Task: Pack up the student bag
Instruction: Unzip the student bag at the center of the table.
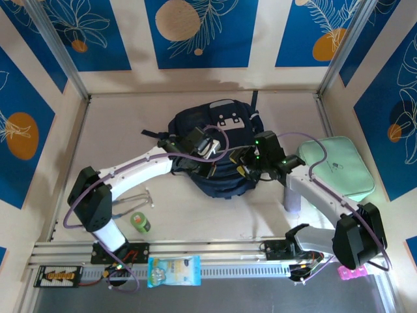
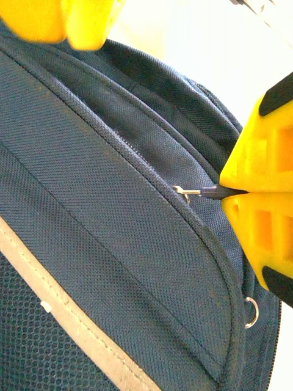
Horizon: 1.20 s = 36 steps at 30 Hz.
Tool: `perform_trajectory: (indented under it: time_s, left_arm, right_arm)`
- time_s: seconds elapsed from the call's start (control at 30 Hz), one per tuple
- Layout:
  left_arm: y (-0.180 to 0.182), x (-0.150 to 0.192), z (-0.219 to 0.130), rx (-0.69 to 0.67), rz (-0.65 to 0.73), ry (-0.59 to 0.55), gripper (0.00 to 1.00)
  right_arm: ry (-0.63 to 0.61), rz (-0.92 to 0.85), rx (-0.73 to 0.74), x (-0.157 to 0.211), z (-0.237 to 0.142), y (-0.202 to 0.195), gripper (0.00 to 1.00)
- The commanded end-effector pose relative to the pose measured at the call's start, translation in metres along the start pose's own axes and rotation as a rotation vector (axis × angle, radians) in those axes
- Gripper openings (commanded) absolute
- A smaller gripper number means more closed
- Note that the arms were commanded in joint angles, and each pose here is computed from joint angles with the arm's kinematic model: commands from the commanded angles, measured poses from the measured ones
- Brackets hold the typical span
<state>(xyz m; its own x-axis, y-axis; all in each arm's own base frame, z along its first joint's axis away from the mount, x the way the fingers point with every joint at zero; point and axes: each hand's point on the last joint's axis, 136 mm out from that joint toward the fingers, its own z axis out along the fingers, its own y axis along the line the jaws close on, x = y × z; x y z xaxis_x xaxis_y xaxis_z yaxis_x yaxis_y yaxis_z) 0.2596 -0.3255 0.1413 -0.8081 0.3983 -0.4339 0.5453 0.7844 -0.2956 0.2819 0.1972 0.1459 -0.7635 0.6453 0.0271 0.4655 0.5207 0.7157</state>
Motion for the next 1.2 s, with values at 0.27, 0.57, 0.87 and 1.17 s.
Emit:
perform_trajectory:
  time_s: [0.27, 0.57, 0.87, 1.17]
  left_arm:
    - [-0.011, -0.008, -0.002, 0.037, 0.021, -0.025, 0.0]
    - [0.034, 0.017, -0.014, -0.142, 0.092, 0.066, 0.0]
    - [0.097, 0.02, -0.033, -0.262, 0.029, 0.07, 0.0]
    - [0.153, 0.003, -0.049, -0.392, -0.148, -0.065, 0.0]
  right_arm:
    - [-0.017, 0.07, 0.042, -0.011, 0.022, 0.003, 0.47]
    - [-0.123, -0.081, 0.11, -0.038, 0.029, 0.004, 0.07]
    - [-0.136, -0.149, 0.119, -0.044, 0.026, 0.01, 0.04]
    - [0.043, -0.334, 0.053, -0.036, 0.065, 0.05, 0.05]
